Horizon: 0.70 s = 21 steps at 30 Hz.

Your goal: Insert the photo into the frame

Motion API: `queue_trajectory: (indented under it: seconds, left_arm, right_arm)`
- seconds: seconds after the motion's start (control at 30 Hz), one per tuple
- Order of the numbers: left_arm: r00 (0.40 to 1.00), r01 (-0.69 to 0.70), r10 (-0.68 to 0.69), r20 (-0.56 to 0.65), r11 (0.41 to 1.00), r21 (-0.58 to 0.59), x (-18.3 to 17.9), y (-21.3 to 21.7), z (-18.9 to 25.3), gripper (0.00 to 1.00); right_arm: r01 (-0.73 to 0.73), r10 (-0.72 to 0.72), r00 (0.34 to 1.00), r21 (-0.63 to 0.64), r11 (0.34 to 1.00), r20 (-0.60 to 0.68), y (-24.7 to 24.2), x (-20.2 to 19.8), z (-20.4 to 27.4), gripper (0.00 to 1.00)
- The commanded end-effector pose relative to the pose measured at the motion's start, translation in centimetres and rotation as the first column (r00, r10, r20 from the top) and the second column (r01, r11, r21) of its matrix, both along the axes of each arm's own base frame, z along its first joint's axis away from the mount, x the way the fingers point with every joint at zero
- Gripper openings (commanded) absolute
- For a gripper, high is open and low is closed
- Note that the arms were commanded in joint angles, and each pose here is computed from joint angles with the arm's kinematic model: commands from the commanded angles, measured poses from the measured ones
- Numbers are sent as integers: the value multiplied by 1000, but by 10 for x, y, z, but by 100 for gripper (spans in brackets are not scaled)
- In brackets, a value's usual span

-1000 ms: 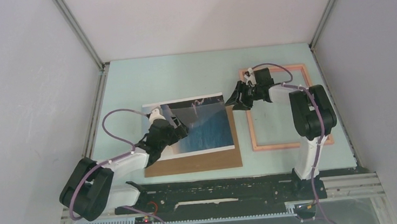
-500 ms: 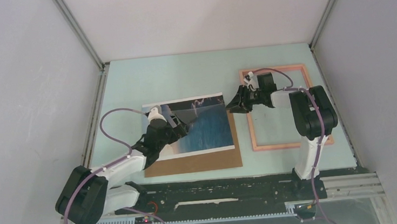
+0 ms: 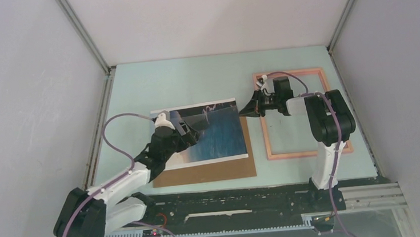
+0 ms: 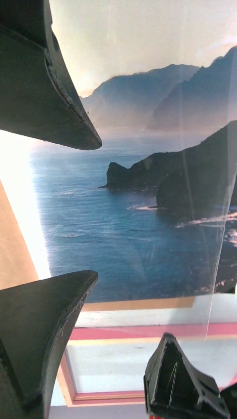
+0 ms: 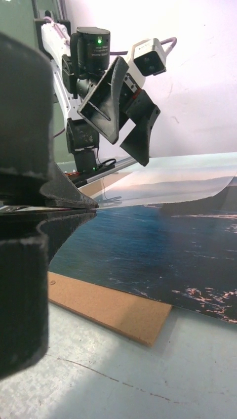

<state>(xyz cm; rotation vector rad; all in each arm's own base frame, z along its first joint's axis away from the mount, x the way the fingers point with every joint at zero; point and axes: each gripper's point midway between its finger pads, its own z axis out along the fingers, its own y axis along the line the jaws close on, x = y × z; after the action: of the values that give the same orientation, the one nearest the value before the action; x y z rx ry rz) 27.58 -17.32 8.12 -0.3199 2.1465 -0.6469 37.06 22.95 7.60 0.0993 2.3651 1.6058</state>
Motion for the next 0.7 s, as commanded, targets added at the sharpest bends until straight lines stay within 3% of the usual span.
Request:
queue_trajectory:
  seconds: [0.0, 0.23, 0.33, 0.5, 0.67]
  left_arm:
    - [992, 67, -66, 109, 998, -2, 4, -7, 45, 100]
    - [927, 316, -315, 203, 948, 25, -20, -41, 82, 100]
    - [874, 410, -443, 200, 893, 187, -47, -67, 81, 100]
    - [823, 410, -534, 194, 795, 447, -75, -78, 66, 100]
    - [775, 393, -600, 198, 703, 592, -94, -94, 61, 100]
  right_arm:
    - [-30, 28, 999, 50, 998, 35, 5, 1, 9, 2]
    - [7, -7, 1000, 25, 1000, -10, 3, 3, 12, 0]
    - [30, -29, 998, 28, 999, -49, 2, 5, 12, 0]
    - [61, -57, 995, 43, 997, -75, 2, 10, 19, 0]
    - [99, -93, 991, 54, 994, -101, 0, 15, 28, 0]
